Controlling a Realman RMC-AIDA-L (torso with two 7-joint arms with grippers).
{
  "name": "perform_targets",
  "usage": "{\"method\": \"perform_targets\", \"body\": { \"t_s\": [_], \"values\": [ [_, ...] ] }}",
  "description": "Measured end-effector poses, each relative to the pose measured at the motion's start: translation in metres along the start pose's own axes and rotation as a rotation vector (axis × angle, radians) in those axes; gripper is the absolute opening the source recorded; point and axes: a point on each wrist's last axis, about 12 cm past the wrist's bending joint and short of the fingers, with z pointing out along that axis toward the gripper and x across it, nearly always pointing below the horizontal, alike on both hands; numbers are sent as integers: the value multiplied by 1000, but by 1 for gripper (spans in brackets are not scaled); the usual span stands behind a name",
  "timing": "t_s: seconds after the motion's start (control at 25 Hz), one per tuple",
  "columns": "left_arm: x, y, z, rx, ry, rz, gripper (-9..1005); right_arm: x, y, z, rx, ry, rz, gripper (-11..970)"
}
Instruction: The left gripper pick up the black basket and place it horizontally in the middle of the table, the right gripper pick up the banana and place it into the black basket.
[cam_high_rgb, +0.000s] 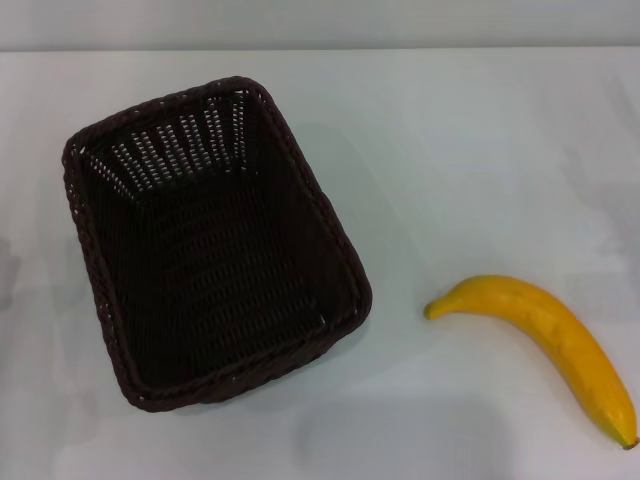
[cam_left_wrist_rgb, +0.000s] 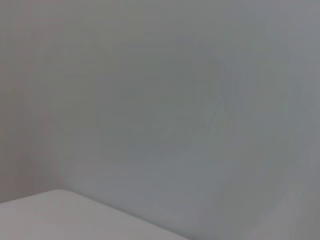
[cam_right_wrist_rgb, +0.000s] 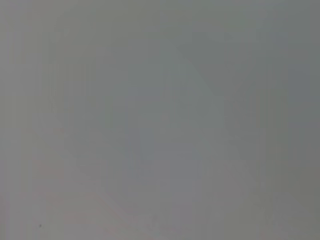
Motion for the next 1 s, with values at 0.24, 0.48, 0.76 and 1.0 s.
{"method": "perform_targets", "body": {
  "t_s": [0.24,0.48,0.76,1.0],
  "values": [
    [0,-1,2,4,-2,0,880,0,-1,-1,2,2,1,861],
    [-2,-1,4,-6,-14,-24,879,1,-1,-1,3,3,2,862],
    [-22,13,26,1,-62,-219,878,1,0,-1,3,4,3,862],
    [-59,30,61,168,49,-346,877,-1,1,1,-2,-2,2,861]
  ]
}}
